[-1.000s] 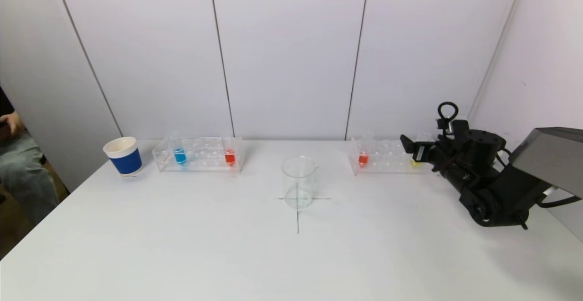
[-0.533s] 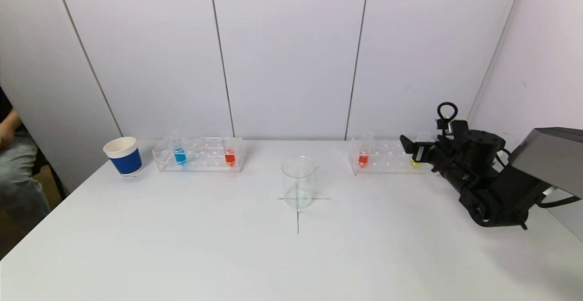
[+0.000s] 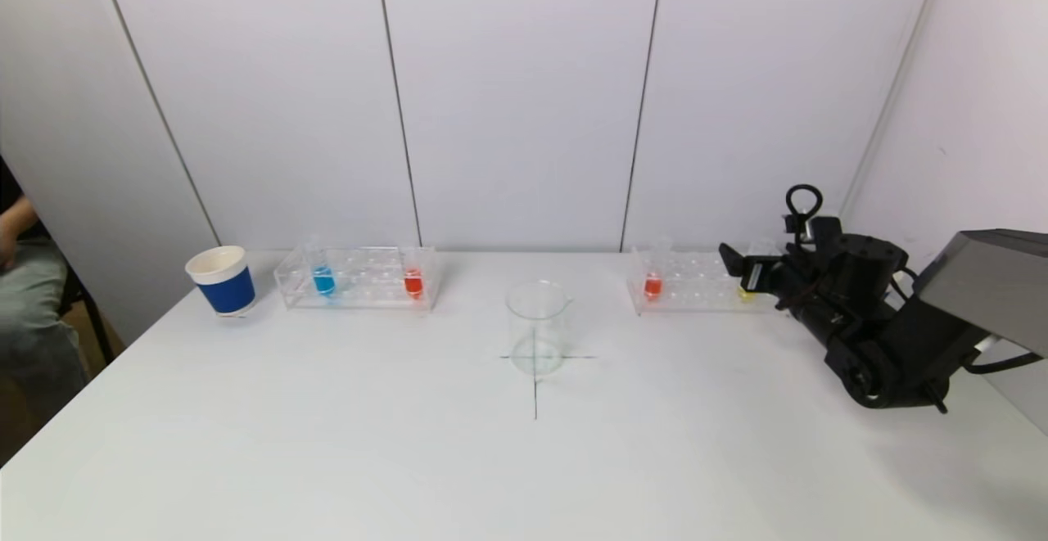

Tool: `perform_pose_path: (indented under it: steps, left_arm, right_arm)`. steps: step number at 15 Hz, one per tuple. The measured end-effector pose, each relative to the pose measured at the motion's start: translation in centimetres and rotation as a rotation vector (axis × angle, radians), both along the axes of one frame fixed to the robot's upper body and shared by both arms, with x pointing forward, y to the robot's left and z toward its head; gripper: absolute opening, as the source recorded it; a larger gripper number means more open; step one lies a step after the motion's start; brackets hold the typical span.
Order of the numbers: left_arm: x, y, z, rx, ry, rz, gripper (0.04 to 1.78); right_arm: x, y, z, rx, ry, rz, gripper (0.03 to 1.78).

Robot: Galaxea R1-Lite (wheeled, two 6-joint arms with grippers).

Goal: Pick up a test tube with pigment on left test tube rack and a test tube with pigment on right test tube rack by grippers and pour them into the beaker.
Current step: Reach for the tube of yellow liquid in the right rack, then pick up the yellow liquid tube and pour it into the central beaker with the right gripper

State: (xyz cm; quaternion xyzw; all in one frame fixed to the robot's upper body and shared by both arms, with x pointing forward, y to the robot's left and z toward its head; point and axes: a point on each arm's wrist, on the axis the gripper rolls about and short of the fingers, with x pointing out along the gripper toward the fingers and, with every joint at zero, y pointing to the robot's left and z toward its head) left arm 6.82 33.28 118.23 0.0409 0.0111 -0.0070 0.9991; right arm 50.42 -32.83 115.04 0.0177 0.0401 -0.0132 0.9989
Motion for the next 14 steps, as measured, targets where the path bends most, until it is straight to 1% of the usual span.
perform_pose_path:
  steps: [2, 4, 5, 8, 9, 10, 14]
  left_arm:
    - [0.0, 0.0, 0.0, 0.0, 0.0, 0.0, 1.77]
    - [0.0, 0.0, 0.0, 0.0, 0.0, 0.0, 1.77]
    - [0.0, 0.0, 0.0, 0.0, 0.0, 0.001, 1.77]
    - [0.0, 0.0, 0.0, 0.0, 0.0, 0.0, 1.77]
    - [0.0, 0.0, 0.0, 0.0, 0.0, 0.001, 1.77]
    - [0.0, 0.0, 0.0, 0.0, 0.0, 0.0, 1.77]
    - [0.0, 0.0, 0.0, 0.0, 0.0, 0.0, 1.77]
  right_arm:
    - [0.02, 0.0, -0.02, -0.001, 0.0, 0.0, 1.58]
    - [0.02, 0.0, -0.03, -0.001, -0.001, 0.0, 1.33]
    - [0.03, 0.0, -0.02, -0.001, -0.001, 0.0, 1.17]
    - [0.03, 0.0, -0.04, -0.002, 0.0, 0.001, 0.61]
    - [0.03, 0.02, -0.07, -0.002, 0.001, 0.001, 0.51]
    - [0.03, 0.02, -0.07, -0.003, 0.001, 0.001, 0.47]
    - [0.05, 0.0, -0.04, -0.003, 0.0, 0.001, 0.47]
